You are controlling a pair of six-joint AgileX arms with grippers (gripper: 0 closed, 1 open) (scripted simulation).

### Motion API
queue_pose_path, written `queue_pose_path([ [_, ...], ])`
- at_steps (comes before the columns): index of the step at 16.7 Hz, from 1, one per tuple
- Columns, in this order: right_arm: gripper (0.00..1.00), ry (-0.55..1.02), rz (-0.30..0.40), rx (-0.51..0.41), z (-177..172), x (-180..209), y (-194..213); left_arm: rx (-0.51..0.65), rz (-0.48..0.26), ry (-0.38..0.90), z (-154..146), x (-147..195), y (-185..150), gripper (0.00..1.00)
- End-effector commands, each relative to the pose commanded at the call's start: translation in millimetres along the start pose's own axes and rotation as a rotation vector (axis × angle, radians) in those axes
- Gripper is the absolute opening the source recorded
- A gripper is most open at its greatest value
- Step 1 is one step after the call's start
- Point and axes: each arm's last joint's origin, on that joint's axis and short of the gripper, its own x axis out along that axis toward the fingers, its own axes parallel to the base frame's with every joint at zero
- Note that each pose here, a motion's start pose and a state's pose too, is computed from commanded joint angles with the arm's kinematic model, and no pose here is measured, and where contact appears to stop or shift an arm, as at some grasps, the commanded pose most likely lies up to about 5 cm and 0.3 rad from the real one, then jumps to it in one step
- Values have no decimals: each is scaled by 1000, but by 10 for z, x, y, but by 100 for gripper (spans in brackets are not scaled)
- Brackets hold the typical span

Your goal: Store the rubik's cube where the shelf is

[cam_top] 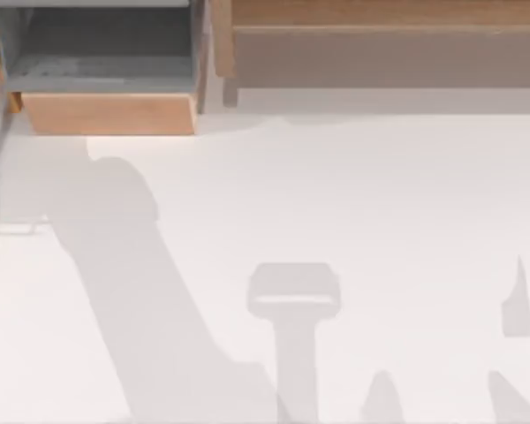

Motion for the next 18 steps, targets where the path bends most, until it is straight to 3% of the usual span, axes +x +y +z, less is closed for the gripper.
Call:
queue_pose_path([
  [13,100,0,0,0,0,0,0,18,18,-24,113,-46,-12,0],
  [16,100,0,0,0,0,0,0,38,30,-30,60,-332,-128,0],
  [18,100,0,0,0,0,0,0,102,48,-69,46,-688,-412,0],
])
